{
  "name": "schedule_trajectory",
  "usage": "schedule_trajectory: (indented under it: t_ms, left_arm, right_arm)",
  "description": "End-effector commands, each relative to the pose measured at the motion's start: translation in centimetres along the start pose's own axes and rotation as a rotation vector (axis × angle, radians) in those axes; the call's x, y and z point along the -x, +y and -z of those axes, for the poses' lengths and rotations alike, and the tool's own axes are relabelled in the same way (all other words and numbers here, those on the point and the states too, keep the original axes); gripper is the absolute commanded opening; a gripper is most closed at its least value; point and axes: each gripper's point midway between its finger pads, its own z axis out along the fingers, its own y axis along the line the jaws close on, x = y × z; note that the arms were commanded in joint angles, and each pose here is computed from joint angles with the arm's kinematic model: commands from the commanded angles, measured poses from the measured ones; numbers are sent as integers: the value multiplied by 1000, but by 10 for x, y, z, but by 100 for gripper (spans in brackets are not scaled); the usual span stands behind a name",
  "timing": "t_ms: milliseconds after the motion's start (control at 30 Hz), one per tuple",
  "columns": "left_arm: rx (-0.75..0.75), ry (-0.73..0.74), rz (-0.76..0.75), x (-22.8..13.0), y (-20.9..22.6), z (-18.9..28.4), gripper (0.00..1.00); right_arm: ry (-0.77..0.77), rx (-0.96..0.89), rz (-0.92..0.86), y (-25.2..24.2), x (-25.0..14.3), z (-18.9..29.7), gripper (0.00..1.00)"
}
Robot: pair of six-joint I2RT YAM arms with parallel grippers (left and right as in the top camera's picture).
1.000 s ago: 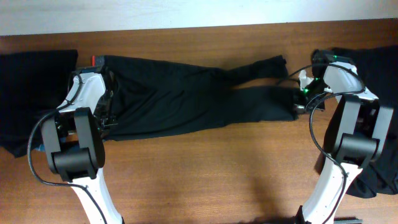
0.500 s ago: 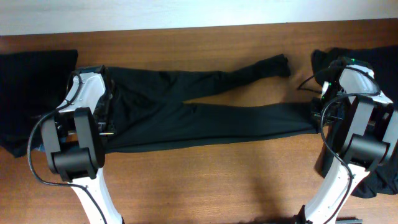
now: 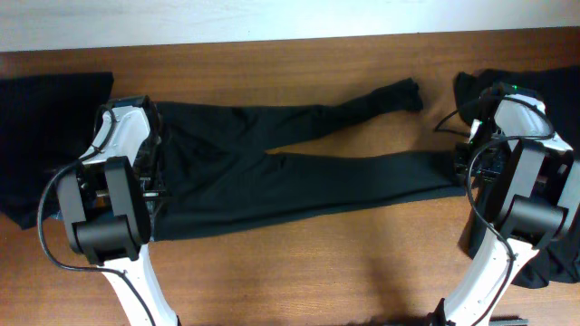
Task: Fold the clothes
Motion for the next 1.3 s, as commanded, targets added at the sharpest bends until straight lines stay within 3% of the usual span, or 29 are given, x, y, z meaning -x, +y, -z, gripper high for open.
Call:
schedule_trajectory:
  t_ms: [0, 233, 400, 433, 533, 600, 767, 967, 1200, 1267]
  left_arm:
    - [-11, -56, 38, 7, 5, 7, 87]
    - [-75, -131, 77, 27, -8, 9, 87]
    - [-125, -219, 93, 46, -25, 18, 84]
    - [-173, -253, 91, 54, -37, 23, 83]
    - [-212, -316, 96, 66, -50, 32, 75]
    - [-244, -387, 105, 81, -61, 42, 69]
    - [-275, -404, 100, 84, -69, 47, 67]
    - [-127, -269, 53, 49, -44, 29, 67]
    - [121, -163, 7, 19, 5, 20, 57]
    - [127, -160, 30, 20, 11, 18, 56]
  right_arm:
    - [-28, -4, -18, -2, 8, 4, 35]
    - [-43, 16, -20, 1, 12, 5, 39]
    - [-114, 122, -19, 18, 29, 24, 39]
    - [-171, 209, -3, 31, 42, 46, 40]
    - [-283, 331, 67, 55, 62, 84, 46]
    - [-396, 372, 157, 76, 79, 115, 60]
    - [-457, 332, 282, 100, 86, 122, 64]
    - [-439, 323, 281, 100, 82, 120, 64]
    - [-428, 263, 269, 90, 81, 116, 64]
    - [-424, 263, 268, 90, 81, 115, 64]
